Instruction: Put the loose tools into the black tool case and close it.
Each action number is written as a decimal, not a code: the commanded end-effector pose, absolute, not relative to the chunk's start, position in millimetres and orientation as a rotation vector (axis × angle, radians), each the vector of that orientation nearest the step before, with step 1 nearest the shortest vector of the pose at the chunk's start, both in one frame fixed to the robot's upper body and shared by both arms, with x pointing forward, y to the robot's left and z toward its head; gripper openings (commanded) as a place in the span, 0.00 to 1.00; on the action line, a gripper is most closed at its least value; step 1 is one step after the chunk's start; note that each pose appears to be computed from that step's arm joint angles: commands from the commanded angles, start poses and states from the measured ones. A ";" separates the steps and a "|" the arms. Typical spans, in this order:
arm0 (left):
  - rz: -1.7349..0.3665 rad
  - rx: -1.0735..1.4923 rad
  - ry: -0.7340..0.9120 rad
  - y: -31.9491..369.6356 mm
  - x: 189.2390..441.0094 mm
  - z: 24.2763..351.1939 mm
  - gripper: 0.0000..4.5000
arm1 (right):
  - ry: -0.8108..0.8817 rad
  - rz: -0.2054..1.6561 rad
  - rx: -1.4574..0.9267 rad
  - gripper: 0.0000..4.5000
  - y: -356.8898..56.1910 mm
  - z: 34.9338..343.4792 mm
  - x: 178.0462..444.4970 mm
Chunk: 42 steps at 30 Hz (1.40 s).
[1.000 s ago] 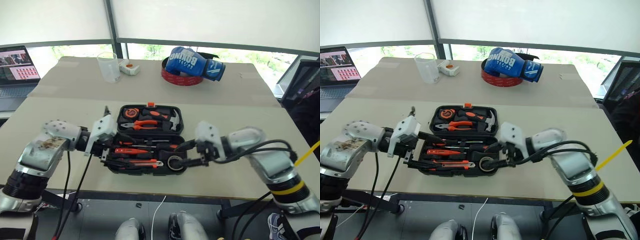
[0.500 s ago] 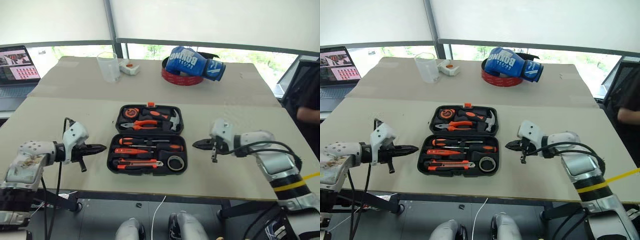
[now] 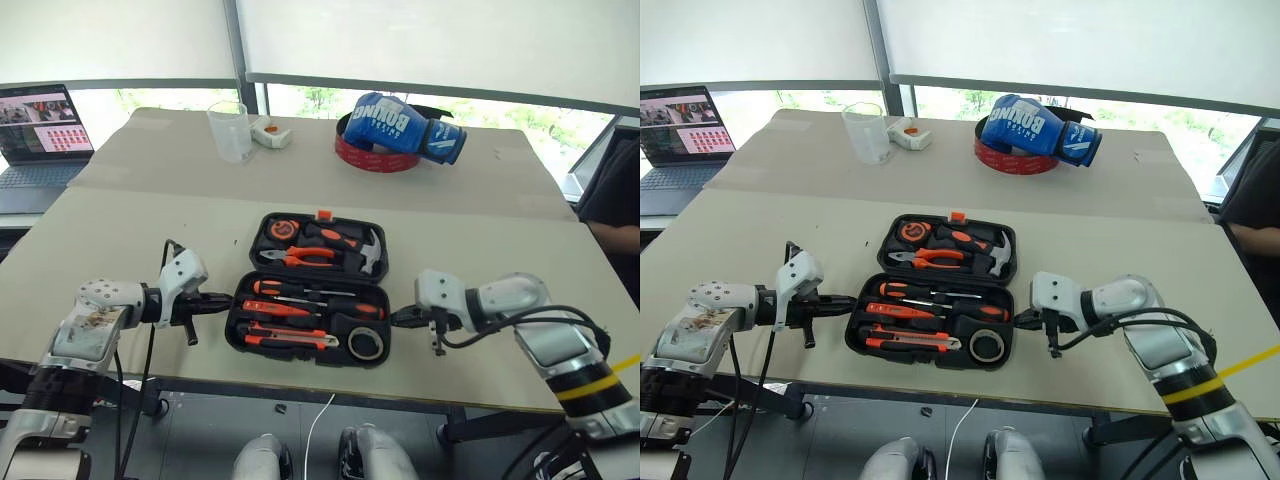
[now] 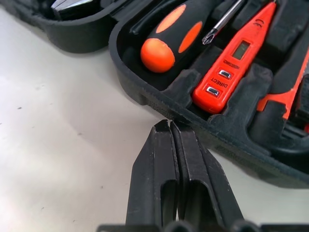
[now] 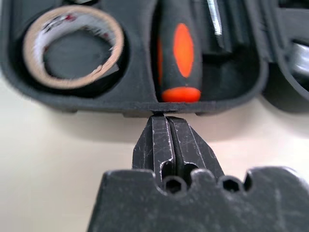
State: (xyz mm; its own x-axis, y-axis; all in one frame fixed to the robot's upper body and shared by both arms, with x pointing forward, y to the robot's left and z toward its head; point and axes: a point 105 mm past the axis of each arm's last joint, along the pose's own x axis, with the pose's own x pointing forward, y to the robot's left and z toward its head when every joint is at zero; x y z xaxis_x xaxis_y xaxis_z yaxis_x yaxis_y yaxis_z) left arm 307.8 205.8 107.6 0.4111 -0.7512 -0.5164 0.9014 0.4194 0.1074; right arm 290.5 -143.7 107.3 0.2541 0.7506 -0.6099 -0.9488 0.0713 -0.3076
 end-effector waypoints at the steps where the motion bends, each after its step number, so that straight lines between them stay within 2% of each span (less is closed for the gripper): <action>1: -1.273 0.438 0.370 171.8 289.0 112.5 0.03 | 0.230 1.399 -0.718 0.00 -124.1 119.2 271.7; 7: -1.262 0.471 0.413 180.8 282.4 106.4 0.03 | 0.256 1.228 -0.716 0.00 -139.7 117.2 283.5; 11: -1.146 0.516 0.454 205.8 294.5 106.4 0.03 | 0.278 1.207 -0.693 0.00 -151.2 121.2 277.2; 13: -1.034 0.497 0.457 228.0 306.4 107.9 0.00 | 0.292 1.179 -0.691 0.13 -159.9 122.8 276.4; 14: -0.973 0.472 0.453 239.3 312.4 108.8 0.13 | 0.307 1.161 -0.690 0.17 -165.3 122.8 276.4; 15: -0.919 0.419 0.450 249.4 316.9 110.6 0.18 | 0.326 1.142 -0.683 0.25 -172.1 123.1 276.5; 18: -0.818 0.263 0.424 261.8 327.6 121.2 0.43 | 0.361 1.073 -0.599 0.48 -188.0 131.1 281.5; 23: -0.703 0.027 0.407 248.5 353.6 144.6 0.84 | 0.352 0.917 -0.307 0.86 -191.3 160.1 316.0; 24: -0.689 -0.011 0.404 244.6 358.2 148.8 0.90 | 0.350 0.892 -0.265 0.92 -188.9 164.1 323.4; 25: -0.681 -0.045 0.407 240.8 361.7 151.6 1.00 | 0.354 0.872 -0.230 1.00 -186.3 166.8 329.7; 28: -0.677 -0.173 0.459 219.3 373.5 157.3 1.00 | 0.396 0.840 -0.072 1.00 -166.5 172.8 352.7; 35: -0.674 -0.167 0.495 195.1 390.1 152.5 1.00 | 0.502 0.660 -0.024 1.00 -157.7 157.9 392.4; 36: -0.672 -0.167 0.504 193.8 391.5 149.6 0.94 | 0.512 0.651 -0.022 1.00 -157.0 154.9 394.7; 39: -0.687 -0.167 0.528 190.4 390.7 143.3 0.75 | 0.539 0.642 -0.019 0.84 -153.3 146.0 397.0; 42: -0.693 -0.162 0.544 190.3 388.3 139.0 0.49 | 0.556 0.659 -0.039 0.60 -148.5 140.0 394.1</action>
